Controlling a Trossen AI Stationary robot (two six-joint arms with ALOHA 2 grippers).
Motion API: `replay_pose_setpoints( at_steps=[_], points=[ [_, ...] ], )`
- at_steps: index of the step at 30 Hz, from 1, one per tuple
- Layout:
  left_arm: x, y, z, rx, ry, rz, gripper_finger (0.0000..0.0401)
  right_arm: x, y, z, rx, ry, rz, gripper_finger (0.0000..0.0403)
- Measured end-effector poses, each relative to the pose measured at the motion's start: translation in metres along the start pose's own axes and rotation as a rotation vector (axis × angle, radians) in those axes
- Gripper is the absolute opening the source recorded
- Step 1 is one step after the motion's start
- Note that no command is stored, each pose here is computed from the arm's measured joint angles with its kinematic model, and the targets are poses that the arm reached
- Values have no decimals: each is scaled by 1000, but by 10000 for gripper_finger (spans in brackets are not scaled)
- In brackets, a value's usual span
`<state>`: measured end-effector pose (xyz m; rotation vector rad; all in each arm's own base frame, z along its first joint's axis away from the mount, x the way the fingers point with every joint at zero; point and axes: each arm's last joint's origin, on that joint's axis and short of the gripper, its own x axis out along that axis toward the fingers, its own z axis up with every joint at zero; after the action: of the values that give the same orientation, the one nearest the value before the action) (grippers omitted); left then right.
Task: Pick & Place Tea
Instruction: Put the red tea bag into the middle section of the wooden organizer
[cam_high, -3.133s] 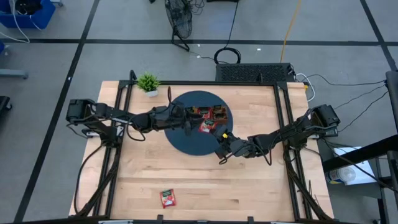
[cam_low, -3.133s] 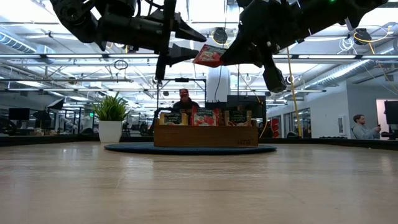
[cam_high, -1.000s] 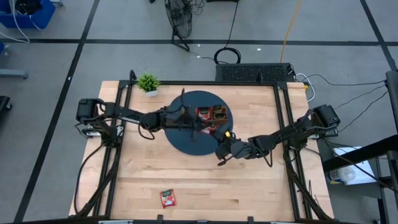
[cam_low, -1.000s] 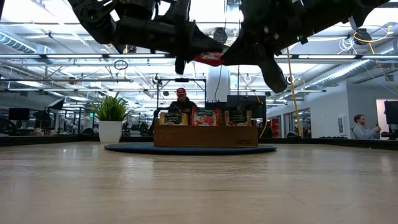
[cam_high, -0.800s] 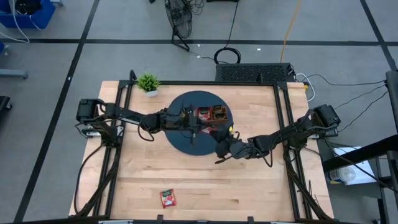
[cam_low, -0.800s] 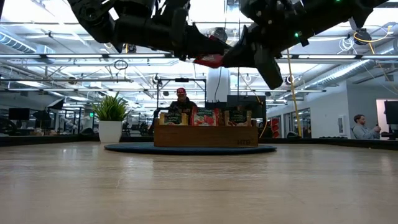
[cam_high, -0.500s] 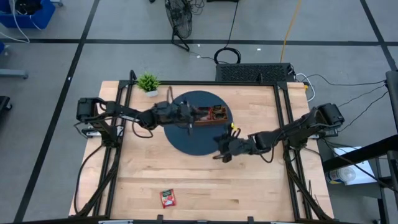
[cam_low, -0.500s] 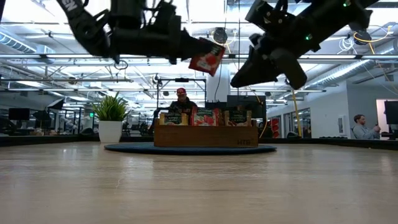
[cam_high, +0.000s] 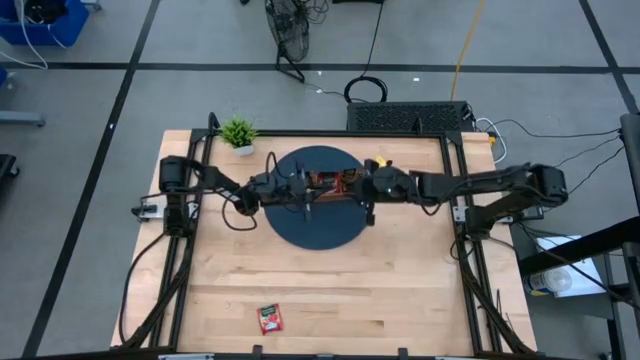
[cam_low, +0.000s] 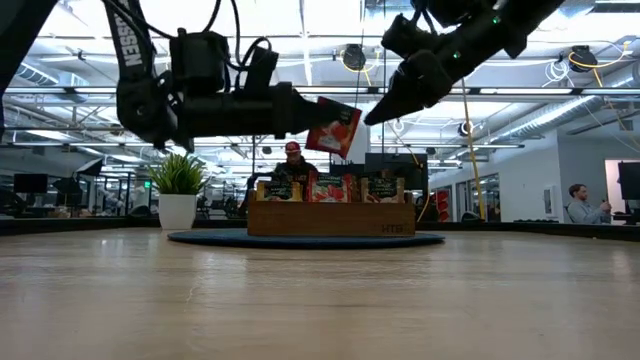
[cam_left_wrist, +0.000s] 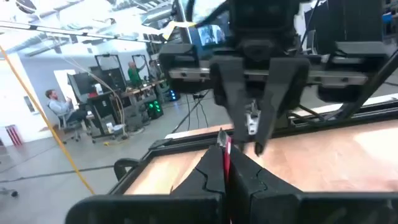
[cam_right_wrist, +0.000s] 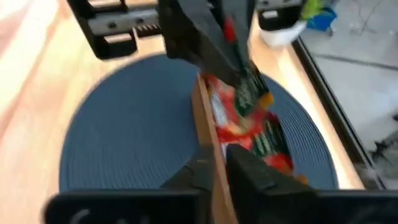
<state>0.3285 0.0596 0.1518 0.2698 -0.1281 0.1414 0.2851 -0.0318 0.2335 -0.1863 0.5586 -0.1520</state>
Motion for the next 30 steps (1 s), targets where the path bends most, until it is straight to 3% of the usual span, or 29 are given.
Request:
replay_pose_setpoints(
  at_steps=[7, 10, 18, 30],
  points=[
    [0, 2, -2, 0, -11, -40, 2, -9, -18, 33, -9, -15, -22, 146],
    [0, 4, -3, 2, -13, -50, 1, -4, -21, 43, -11, -14, 24, 167],
    [-1, 5, -3, -16, -19, -75, 3, 33, -26, 32, -20, 123, 75, 141],
    [-1, 6, -4, -21, -15, -90, 3, 21, -28, 41, -12, 72, 67, 53]
  ],
)
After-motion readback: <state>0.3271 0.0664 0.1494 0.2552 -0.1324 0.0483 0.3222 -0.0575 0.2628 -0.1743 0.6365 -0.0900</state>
